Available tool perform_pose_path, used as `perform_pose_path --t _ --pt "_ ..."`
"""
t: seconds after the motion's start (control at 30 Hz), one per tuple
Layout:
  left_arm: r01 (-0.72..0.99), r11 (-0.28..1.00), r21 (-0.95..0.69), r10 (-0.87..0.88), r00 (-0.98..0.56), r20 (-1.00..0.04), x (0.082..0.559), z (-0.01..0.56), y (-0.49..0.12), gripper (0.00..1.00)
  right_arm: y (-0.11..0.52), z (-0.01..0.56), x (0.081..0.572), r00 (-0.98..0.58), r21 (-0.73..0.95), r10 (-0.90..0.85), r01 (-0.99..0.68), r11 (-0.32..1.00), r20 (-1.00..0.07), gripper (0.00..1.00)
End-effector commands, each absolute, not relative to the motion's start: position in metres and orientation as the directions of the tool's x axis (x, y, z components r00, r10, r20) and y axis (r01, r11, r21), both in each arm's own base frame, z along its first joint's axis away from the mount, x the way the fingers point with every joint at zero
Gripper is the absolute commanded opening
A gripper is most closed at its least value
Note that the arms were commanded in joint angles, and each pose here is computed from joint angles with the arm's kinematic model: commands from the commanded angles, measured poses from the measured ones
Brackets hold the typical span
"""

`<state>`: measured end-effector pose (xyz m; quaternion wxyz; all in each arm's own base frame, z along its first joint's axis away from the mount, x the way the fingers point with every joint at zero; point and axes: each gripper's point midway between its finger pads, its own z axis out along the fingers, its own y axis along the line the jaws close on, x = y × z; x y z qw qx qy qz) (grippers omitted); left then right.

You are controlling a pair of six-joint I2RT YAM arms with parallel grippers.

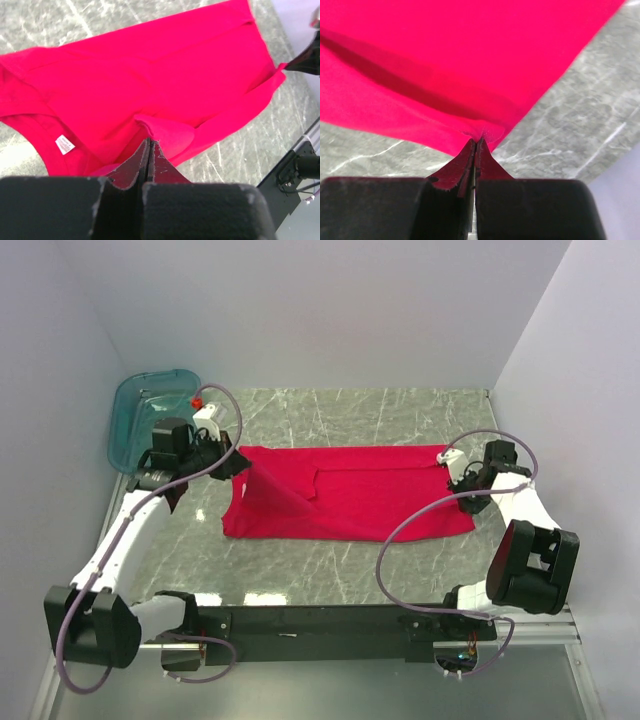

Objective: Fold and stack the t-shirts
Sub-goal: Fold the tshirt

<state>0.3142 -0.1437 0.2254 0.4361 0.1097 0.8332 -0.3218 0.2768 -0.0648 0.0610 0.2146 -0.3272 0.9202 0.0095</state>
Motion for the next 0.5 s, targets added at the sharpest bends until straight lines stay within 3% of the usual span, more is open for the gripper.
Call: perform_pose_path --t 0.0,0.47 --pt "0.457 0.79 -0.409 -0.114 -0.546 -0.83 0.336 0.241 -0.138 0.01 -0.079 0.075 0.301 -0.704 -0.188 -0.565 -0.542 0.819 -0.431 0.0" --pt "0.386 0.853 -0.35 -0.146 -0.469 -0.871 0.351 0.25 -0.118 0.01 -0.096 0.071 0.303 -0.74 -0.216 -0.522 -0.477 0.852 -0.423 0.0"
